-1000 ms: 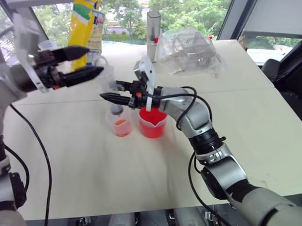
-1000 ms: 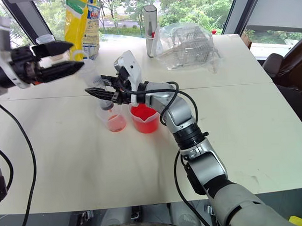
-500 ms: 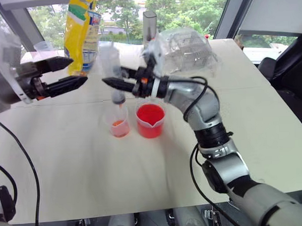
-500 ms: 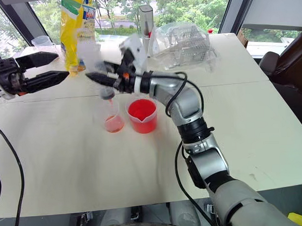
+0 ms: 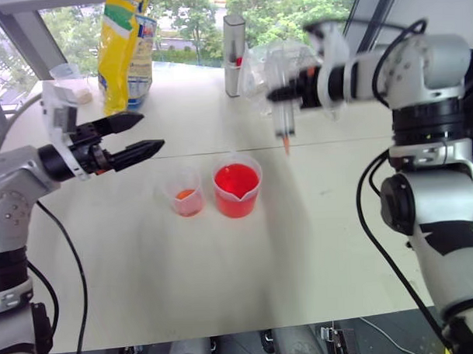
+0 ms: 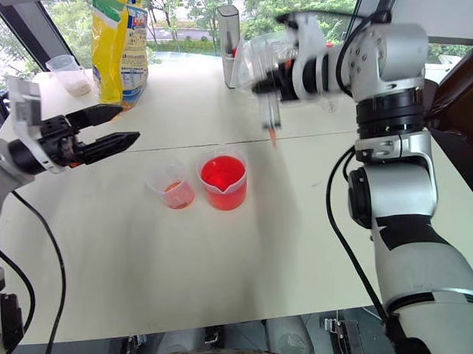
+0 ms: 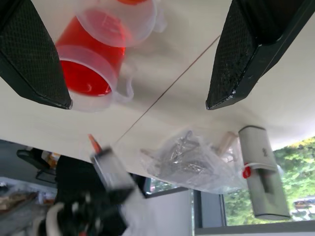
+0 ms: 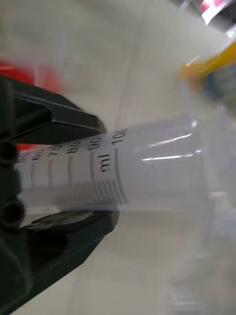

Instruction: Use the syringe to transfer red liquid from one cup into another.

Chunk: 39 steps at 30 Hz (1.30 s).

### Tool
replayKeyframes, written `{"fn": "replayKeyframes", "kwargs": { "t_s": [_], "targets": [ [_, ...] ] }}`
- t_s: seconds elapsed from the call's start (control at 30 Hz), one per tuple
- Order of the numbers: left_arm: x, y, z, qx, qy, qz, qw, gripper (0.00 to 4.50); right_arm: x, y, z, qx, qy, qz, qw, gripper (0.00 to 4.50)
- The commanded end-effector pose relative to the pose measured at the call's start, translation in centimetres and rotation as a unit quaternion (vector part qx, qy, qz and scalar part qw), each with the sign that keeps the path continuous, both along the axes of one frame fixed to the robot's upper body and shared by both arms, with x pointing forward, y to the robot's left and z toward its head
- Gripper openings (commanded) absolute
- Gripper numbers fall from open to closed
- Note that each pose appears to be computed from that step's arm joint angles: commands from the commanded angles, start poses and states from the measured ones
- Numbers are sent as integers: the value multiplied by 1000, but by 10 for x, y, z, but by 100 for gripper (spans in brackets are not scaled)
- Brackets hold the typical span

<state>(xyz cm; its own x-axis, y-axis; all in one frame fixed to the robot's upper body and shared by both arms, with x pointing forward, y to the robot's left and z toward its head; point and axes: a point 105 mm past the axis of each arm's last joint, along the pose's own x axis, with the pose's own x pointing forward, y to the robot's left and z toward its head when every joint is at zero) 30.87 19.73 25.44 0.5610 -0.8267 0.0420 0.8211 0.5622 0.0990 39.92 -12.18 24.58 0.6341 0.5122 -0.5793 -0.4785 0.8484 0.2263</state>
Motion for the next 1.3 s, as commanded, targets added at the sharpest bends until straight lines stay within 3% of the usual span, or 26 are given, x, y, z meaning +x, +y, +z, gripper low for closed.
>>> {"fn": "replayKeyframes", "kwargs": {
  "t_s": [0.03,0.23,0.5,0.63,0.7,0.73,0.9,0.97,1.07,1.3],
  "targets": [
    [-5,-4,5,8,-22,-2,1000,448,-20,-20,-36,-56,86,0,995,145],
    [-9,-6,6,12,-22,-4,1000,448,-34,-45,-91,-94,173,-19,980,145],
    [-19,-10,1,46,-17,-22,999,448,-34,-55,-105,-97,190,-48,976,145],
    [-22,-13,-10,78,-8,-33,996,450,-35,-53,-106,-91,183,-43,978,330],
    [-24,-13,-13,86,-5,-39,996,450,-36,-53,-101,-92,167,-38,981,436],
    [-25,-14,-13,87,-4,-42,995,450,-36,-53,-97,-98,151,-33,983,444],
    [-29,-17,-11,90,0,-61,994,450,-51,-51,-54,-120,15,35,992,444],
    [-30,-17,-12,93,7,-67,993,450,-64,-44,-24,-104,-72,91,988,444],
    [-35,-17,-13,97,16,-76,992,450,-98,-41,1,-75,-118,165,976,444],
    [-43,-14,-10,108,30,-88,990,450,-154,-45,7,-74,-164,285,941,444]
  ]
}}
